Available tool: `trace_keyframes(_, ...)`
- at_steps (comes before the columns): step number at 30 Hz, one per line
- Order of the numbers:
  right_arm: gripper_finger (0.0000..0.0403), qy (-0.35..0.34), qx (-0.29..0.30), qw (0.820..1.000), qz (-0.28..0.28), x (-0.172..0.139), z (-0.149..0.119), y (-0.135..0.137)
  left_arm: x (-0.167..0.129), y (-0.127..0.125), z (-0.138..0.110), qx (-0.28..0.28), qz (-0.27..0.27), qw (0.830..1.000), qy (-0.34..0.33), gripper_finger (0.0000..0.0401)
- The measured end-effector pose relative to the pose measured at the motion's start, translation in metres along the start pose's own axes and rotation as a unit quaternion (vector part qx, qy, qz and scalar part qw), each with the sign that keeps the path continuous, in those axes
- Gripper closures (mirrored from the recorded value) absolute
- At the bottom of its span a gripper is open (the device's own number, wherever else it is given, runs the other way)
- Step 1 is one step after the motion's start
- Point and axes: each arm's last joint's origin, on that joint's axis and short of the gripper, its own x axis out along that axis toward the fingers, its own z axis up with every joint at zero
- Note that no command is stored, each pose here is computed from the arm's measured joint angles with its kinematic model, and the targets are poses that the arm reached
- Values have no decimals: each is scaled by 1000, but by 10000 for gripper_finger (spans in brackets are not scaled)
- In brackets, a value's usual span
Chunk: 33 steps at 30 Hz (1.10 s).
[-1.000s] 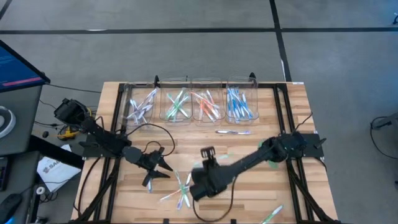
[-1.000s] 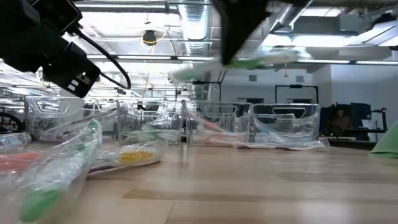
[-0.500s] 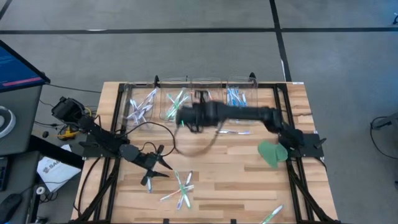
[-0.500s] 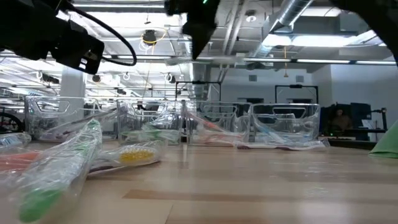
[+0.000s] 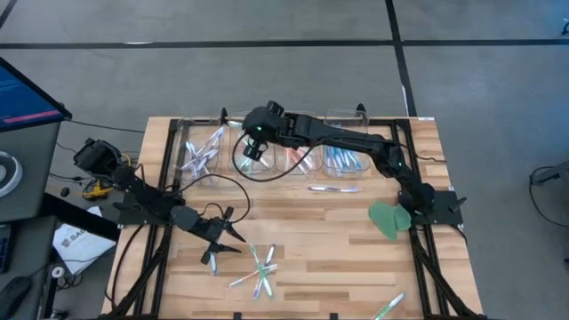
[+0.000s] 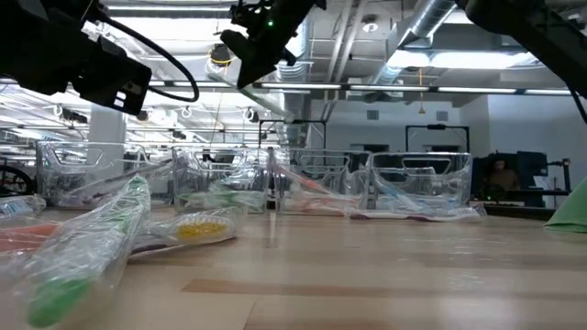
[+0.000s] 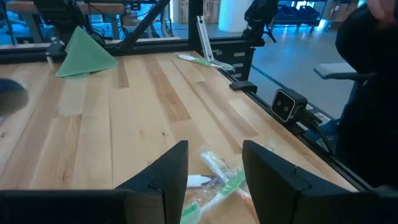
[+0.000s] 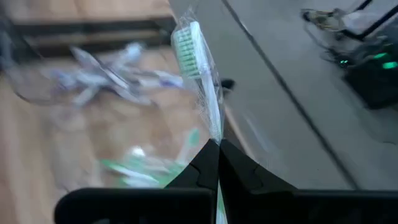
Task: Pick & Place Toothbrushes
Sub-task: Put the green toothbrush into the middle left transparent bin
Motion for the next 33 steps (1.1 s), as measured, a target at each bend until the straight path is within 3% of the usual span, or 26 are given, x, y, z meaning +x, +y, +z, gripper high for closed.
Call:
trace_keyframes(6, 403, -41, 55, 997, 48, 20, -5, 4, -1, 0, -2, -37, 0, 999, 3, 257)
trace_keyframes(15, 403, -15, 152, 985, 75, 54, -31, -13, -1, 0, -2, -112, -2, 994, 3, 257)
trace_keyframes(27, 396, 11, 144, 986, 88, 75, -48, 2, -1, -2, -2, -129, -32, 991, 9, 257)
trace_keyframes(33, 329, 24, 141, 986, 86, 77, -51, 0, -1, -2, -2, -129, -34, 991, 9, 257)
